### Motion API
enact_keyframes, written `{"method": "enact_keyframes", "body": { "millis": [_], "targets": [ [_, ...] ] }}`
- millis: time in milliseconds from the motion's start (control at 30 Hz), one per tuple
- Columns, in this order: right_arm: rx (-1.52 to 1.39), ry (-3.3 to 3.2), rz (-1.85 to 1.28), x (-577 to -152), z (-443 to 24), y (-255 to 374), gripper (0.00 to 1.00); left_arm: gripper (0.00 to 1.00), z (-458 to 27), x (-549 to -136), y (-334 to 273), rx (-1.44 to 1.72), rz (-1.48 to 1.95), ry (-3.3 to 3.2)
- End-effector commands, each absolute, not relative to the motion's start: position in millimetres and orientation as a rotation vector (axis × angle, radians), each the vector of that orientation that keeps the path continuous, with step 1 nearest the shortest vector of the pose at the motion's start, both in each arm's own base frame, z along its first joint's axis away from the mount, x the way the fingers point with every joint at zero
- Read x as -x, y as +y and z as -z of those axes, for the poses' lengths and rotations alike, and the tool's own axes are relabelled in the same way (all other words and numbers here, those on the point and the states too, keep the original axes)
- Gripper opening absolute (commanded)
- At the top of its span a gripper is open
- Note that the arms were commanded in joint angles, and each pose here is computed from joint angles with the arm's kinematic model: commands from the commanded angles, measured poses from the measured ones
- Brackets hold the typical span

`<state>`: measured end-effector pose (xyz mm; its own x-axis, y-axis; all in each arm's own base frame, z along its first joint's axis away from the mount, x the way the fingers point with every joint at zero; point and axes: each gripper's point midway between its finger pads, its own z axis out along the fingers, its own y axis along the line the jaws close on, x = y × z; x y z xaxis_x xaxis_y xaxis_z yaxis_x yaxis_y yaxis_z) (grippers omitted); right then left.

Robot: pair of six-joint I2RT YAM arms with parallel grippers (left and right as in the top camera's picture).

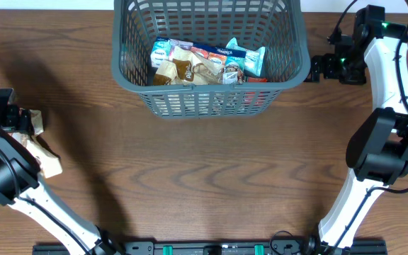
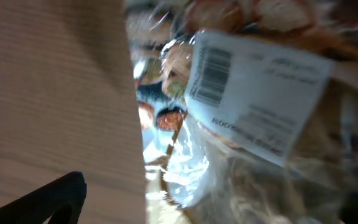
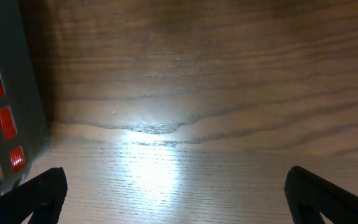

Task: Pack container
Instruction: 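Grasp the last beige mushroom pouch with the left gripper, then carry the pouch over the basket and lower it inside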

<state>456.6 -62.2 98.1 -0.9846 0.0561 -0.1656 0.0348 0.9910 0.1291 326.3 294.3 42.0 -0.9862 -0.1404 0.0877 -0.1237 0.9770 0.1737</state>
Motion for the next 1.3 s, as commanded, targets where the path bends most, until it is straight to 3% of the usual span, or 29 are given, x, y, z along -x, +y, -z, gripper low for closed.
{"method": "enact_keyframes", "body": {
  "millis": [0, 267, 333, 467, 600, 733, 900, 1100, 1267],
  "targets": [
    [-0.125, 2.976, -0.188, -456.8, -94.0, -58.8, 0.99, 0.99, -20.0, -325.1, 294.0, -0.158, 0.211, -3.001],
    [-0.174, 2.980, -0.193, -455.6, -93.8, -58.6, 0.99, 1.00, 10.7, -327.4, 278.9, -0.161, 0.058, -3.000],
    [-0.174, 2.980, -0.193, -455.6, -93.8, -58.3, 0.99, 0.95, 14.9, -328.1, 276.3, -0.161, 0.032, -3.001],
    [-0.201, 2.980, -0.196, -455.5, -93.8, -58.2, 0.99, 0.67, 17.9, -329.2, 272.7, -0.163, 0.000, -3.006],
    [-0.201, 2.984, -0.197, -454.5, -93.7, -58.1, 0.99, 0.29, 17.8, -331.3, 270.1, -0.182, -0.015, -3.013],
    [-0.201, 2.984, -0.197, -454.5, -93.7, -58.1, 0.99, 0.08, 15.9, -334.4, 267.8, -0.234, -0.005, -3.013],
    [-0.200, 2.982, -0.195, -455.0, -93.7, -58.2, 0.99, 0.06, -1.0, -346.0, 261.3, -0.271, 0.034, -3.046],
    [-0.194, 2.982, -0.194, -455.1, -93.7, -58.4, 0.99, 0.06, -64.9, -375.1, 241.3, -0.203, 0.156, -3.183],
    [-0.193, 2.975, -0.193, -456.7, -94.0, -58.6, 0.99, 0.06, -141.6, -389.0, 222.1, -0.346, 0.273, -3.339]
  ]
}}
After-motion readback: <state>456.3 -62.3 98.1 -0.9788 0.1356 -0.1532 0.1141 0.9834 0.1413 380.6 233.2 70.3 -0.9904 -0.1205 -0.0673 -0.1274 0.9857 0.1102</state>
